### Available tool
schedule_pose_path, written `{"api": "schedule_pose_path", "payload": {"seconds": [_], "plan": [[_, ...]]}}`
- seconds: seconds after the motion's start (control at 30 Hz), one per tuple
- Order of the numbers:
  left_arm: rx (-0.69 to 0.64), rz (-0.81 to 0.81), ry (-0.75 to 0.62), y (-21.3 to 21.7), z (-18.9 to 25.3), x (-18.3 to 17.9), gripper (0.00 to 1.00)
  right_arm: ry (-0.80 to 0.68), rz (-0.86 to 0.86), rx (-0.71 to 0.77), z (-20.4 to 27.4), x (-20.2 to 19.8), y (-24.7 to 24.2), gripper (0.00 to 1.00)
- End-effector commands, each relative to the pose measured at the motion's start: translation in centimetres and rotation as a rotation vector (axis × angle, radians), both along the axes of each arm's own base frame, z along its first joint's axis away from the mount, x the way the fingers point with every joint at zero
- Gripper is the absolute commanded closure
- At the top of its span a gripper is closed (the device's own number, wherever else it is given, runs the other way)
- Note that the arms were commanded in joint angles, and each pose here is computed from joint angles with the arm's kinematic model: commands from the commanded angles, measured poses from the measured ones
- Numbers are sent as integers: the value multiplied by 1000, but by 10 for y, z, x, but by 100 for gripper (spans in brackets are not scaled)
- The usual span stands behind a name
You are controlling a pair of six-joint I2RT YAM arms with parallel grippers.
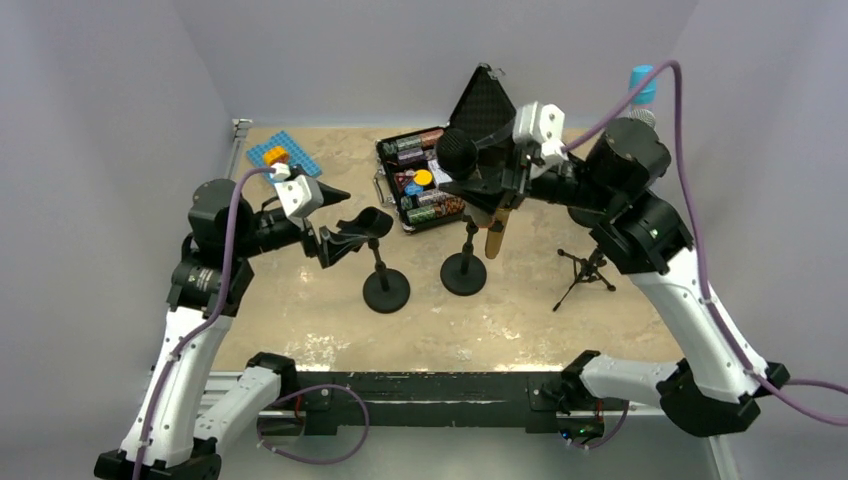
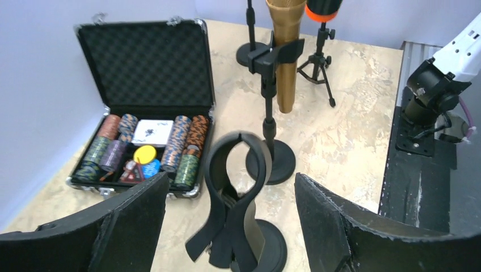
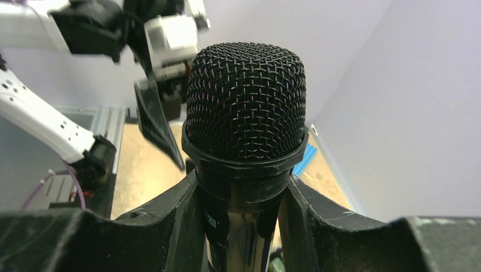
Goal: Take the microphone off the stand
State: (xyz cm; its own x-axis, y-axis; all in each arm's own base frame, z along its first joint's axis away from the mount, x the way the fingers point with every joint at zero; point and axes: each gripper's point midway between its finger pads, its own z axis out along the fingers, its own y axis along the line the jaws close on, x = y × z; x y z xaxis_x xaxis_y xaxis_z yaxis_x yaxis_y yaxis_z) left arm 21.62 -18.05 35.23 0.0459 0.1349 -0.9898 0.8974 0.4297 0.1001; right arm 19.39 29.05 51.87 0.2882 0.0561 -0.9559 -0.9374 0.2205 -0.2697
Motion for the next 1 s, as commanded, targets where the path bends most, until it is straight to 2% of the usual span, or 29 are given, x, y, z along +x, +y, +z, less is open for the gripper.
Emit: {"api": "schedule_pose_path", "payload": {"seconds": [0.0,0.27,0.4,0.6,0.77,0.87,0.97], "plan": [[28,27,-69,10,36,-20,15,-109,-93,-19,3,-22,-40,100],[72,65,-196,24,80,-48,15,-22,-96,-188,-77,-69,-83,100],[72,87,-234,29,90,-55,16,-68,-76,-372,-138,-90,-108,100],[48,148,-276,41,98,-79,16,-31,-69,-663,-227,-92,-136,100],[33,130,-334,44,93,-108,14,-50,28,-929,-292,-102,-166,100],[28,164,-361,49,95,-111,14,-28,55,-1084,-340,-102,-186,100],[27,220,-364,55,98,-105,14,-30,47,-1158,-377,-97,-196,100]]}}
